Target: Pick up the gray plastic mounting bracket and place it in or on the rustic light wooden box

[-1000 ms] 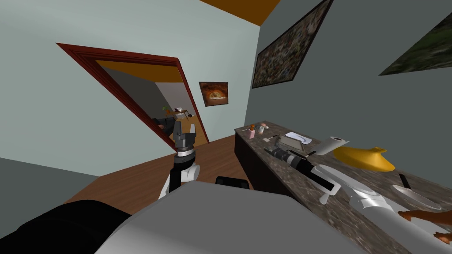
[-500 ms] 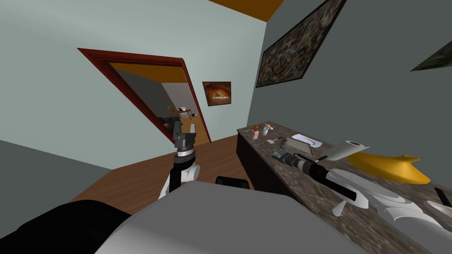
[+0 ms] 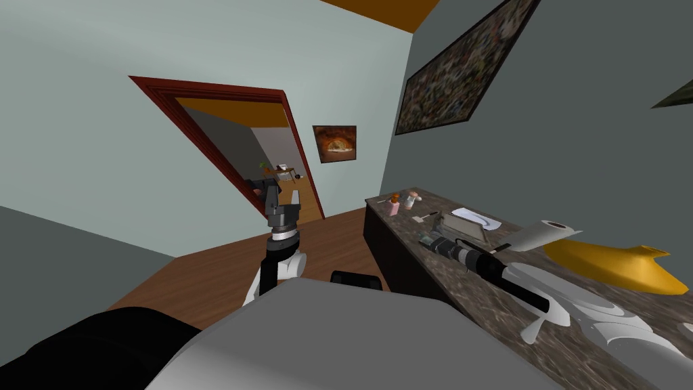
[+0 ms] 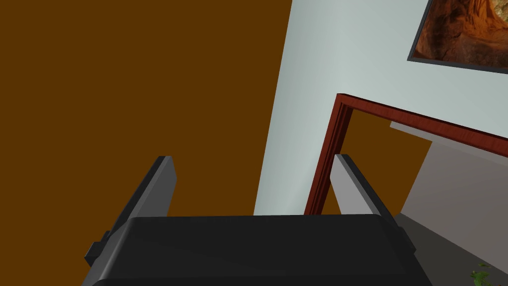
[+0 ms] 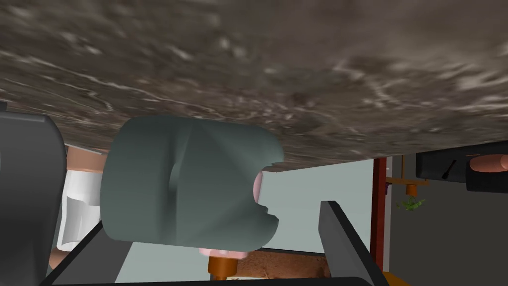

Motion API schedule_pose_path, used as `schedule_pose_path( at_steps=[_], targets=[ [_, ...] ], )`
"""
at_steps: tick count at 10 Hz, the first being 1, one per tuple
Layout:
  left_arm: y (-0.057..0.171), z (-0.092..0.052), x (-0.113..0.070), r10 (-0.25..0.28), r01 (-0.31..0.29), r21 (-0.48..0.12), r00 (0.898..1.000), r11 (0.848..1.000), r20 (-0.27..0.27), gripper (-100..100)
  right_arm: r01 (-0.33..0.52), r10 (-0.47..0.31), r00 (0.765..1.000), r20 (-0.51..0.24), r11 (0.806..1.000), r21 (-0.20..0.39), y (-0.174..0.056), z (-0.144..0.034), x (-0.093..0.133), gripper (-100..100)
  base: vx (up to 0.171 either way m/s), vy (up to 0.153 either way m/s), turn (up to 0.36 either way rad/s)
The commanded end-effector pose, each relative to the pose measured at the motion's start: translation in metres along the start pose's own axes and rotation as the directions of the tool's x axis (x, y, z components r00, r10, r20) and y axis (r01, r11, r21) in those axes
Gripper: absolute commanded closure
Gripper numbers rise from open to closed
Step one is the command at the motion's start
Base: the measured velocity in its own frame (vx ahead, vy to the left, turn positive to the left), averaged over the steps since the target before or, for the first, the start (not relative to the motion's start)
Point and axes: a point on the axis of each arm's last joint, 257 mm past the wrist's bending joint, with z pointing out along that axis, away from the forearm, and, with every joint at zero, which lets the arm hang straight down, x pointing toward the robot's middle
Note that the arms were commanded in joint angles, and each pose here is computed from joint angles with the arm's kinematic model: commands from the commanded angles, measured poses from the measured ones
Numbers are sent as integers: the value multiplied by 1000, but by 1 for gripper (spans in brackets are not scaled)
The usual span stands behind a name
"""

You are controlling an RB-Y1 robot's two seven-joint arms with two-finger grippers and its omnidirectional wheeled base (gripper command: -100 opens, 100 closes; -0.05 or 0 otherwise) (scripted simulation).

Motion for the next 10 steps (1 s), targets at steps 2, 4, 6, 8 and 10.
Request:
schedule_pose_path(
  at_steps=[2, 4, 6, 8, 10],
  targets=[
    [0, 0, 0, 0, 0, 0, 1000, 1000, 0, 0, 0, 0, 1000, 0, 1000, 0, 0, 0, 0, 100, 0, 0, 0],
    [0, 0, 0, 0, 0, 0, 1000, 1000, 0, 0, 0, 0, 1000, 1, 1000, -1, 0, 0, 0, 100, 0, 0, 0],
    [0, 0, 0, 0, 0, 0, 1000, 1000, 0, 0, 0, 0, 1000, 1, 1000, 0, 0, 0, 0, 0, 0, 0, 0],
    [0, 0, 0, 0, 0, 0, 1000, 1000, 0, 0, 0, 0, 1000, 0, 1000, 0, 0, 0, 0, 0, 0, 0, 0],
    [0, 0, 0, 0, 0, 0, 1000, 1000, 0, 0, 66, -67, 997, 33, 998, 20, -32, -6, -40, 100, 2, 78, 131]
  ],
)
